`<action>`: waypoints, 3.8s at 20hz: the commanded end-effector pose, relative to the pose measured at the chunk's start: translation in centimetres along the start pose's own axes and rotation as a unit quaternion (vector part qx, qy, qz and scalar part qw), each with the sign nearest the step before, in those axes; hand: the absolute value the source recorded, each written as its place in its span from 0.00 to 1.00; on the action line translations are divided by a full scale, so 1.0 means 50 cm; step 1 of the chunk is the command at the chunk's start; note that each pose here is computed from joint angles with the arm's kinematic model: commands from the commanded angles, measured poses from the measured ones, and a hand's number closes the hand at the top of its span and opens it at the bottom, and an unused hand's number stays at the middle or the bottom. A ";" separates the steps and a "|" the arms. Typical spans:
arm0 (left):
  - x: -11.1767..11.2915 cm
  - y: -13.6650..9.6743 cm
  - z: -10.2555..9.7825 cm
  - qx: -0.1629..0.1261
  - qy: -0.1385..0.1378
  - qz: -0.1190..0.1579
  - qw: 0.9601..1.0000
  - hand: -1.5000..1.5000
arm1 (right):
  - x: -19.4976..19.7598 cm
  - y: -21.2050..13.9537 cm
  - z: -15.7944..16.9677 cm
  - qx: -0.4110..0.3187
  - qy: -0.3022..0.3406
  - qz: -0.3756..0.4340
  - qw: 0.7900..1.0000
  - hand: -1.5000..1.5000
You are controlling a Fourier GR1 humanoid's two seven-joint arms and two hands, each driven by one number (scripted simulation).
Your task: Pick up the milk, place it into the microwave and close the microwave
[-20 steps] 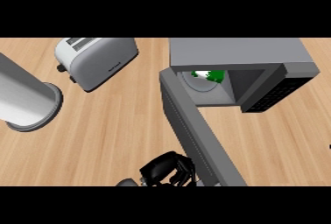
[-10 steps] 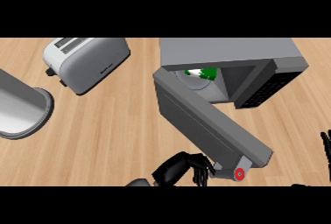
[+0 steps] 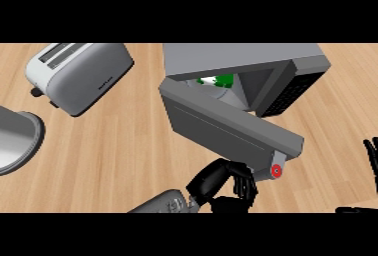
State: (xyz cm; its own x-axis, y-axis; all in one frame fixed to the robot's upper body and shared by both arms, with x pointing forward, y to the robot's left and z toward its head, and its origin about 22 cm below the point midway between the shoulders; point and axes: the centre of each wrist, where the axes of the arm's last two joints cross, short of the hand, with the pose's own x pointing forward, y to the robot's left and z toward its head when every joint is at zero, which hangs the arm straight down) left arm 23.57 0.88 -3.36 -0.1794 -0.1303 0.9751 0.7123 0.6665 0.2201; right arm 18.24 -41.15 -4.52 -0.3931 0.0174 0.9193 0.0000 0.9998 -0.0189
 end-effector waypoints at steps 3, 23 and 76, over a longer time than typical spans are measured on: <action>0.051 0.022 -0.050 0.043 -0.056 -0.016 0.997 1.00 | 0.022 0.006 -0.045 0.055 -0.024 -0.026 0.998 0.00; 0.170 0.139 -0.184 0.129 -0.068 -0.054 0.988 1.00 | 0.088 0.029 -0.181 0.133 -0.078 -0.066 0.986 0.00; 0.142 0.186 -0.196 0.288 0.034 -0.001 0.957 1.00 | 0.260 0.250 -0.262 0.544 -0.042 -0.102 0.832 1.00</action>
State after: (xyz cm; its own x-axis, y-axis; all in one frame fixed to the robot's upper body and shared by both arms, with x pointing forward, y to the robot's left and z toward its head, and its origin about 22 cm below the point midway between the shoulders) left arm 35.19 0.55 5.15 -0.2375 -0.1799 0.9546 0.2078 0.9506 0.2308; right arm 25.86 -28.66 13.00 -0.4159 -0.2242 0.8813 -0.8281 0.4939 -0.2652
